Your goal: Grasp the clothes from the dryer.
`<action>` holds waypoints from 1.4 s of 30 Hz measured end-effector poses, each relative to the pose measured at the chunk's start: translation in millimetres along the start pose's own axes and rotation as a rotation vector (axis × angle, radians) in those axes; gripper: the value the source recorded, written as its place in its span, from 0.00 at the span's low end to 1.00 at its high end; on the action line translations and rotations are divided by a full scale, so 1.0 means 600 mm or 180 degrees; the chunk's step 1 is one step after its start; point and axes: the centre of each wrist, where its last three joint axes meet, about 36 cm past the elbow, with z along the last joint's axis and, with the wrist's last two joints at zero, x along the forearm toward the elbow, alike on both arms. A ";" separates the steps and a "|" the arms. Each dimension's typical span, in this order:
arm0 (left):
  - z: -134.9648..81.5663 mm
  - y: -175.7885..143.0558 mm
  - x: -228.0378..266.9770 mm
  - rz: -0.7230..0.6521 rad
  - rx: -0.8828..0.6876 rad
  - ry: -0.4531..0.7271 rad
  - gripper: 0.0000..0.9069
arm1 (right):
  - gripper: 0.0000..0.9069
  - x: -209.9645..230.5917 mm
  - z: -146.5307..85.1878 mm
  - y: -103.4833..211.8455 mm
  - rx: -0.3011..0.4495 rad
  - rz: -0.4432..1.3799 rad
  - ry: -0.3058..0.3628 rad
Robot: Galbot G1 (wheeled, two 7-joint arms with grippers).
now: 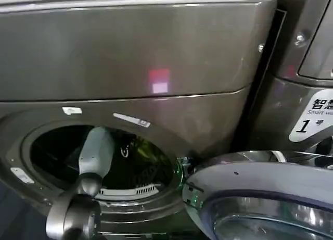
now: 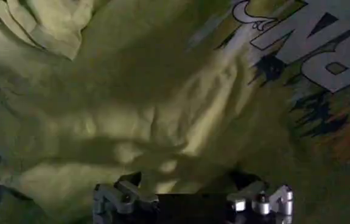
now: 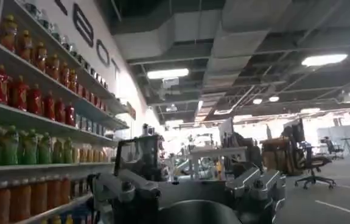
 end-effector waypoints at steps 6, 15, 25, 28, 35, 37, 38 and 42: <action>0.003 0.000 0.001 0.0005 0.0022 -0.0090 0.00 | 1.00 0.001 0.001 0.000 0.0008 -0.0004 0.0003; 0.001 0.000 0.000 -0.0017 0.0042 -0.0221 0.00 | 1.00 0.002 0.003 -0.001 0.0020 -0.0003 0.0016; 0.010 -0.002 0.003 -0.0039 0.0076 -0.0291 0.00 | 1.00 0.003 0.008 0.009 0.0009 -0.0039 0.0032; 0.011 -0.001 0.005 -0.0053 0.0076 -0.0310 0.00 | 1.00 0.003 0.009 0.010 0.0009 -0.0046 0.0038; 0.010 -0.006 0.007 -0.0084 0.0051 -0.0317 0.00 | 1.00 0.003 0.012 0.012 0.0009 -0.0052 0.0047; 0.009 -0.007 0.007 -0.0102 0.0044 -0.0318 0.00 | 1.00 0.003 0.011 0.013 0.0008 -0.0057 0.0045; 0.009 -0.009 0.006 -0.0107 0.0042 -0.0318 0.00 | 1.00 0.003 0.010 0.013 0.0007 -0.0059 0.0041; 0.009 -0.010 0.008 -0.0139 0.0035 -0.0320 0.00 | 1.00 0.003 0.010 0.014 0.0007 -0.0063 0.0037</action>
